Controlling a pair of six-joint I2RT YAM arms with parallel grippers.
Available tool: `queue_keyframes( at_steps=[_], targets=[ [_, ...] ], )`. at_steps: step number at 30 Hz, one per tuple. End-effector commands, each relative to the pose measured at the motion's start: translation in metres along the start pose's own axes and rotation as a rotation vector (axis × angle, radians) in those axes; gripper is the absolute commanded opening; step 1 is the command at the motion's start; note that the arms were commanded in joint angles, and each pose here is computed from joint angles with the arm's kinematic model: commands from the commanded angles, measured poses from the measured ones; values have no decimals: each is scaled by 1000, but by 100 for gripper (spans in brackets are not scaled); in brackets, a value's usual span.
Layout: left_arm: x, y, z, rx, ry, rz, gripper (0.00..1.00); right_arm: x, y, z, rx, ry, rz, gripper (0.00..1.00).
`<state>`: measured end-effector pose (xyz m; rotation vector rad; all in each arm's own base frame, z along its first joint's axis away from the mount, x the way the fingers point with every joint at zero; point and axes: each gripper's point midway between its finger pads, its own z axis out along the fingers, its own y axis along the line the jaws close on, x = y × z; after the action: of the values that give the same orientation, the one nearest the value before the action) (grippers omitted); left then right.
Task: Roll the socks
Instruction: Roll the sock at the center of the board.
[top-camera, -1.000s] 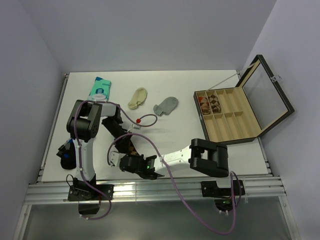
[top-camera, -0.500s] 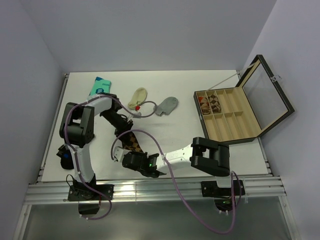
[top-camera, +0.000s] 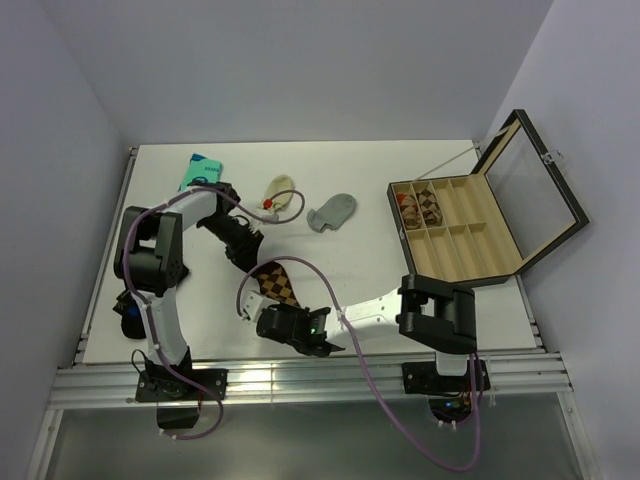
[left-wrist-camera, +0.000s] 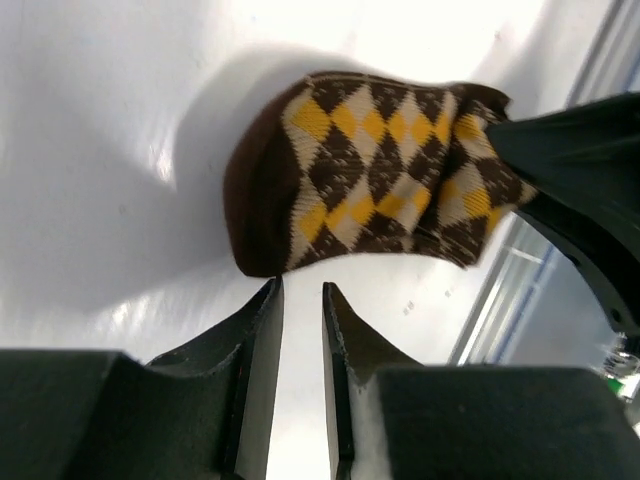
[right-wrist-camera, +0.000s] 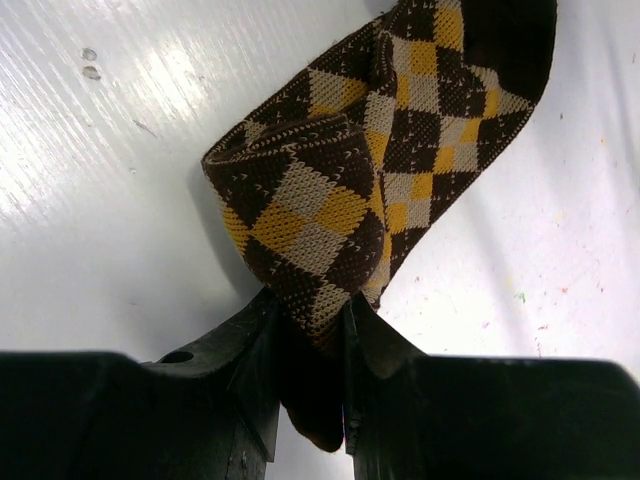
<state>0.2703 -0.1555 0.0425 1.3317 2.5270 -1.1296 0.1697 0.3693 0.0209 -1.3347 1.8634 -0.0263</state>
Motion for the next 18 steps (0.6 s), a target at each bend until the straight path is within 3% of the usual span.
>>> queue_keyframes(
  at_steps=[1,12,18],
  targets=[
    [-5,3,18,-25,27,1,27,44,2,-7,-22,140,-20,6],
    [-34,15,52,-108,56,12,21,34,1,-24,-66,168,-10,6],
    [-42,30,53,-151,64,2,19,26,29,-30,-335,218,18,6]
  ],
)
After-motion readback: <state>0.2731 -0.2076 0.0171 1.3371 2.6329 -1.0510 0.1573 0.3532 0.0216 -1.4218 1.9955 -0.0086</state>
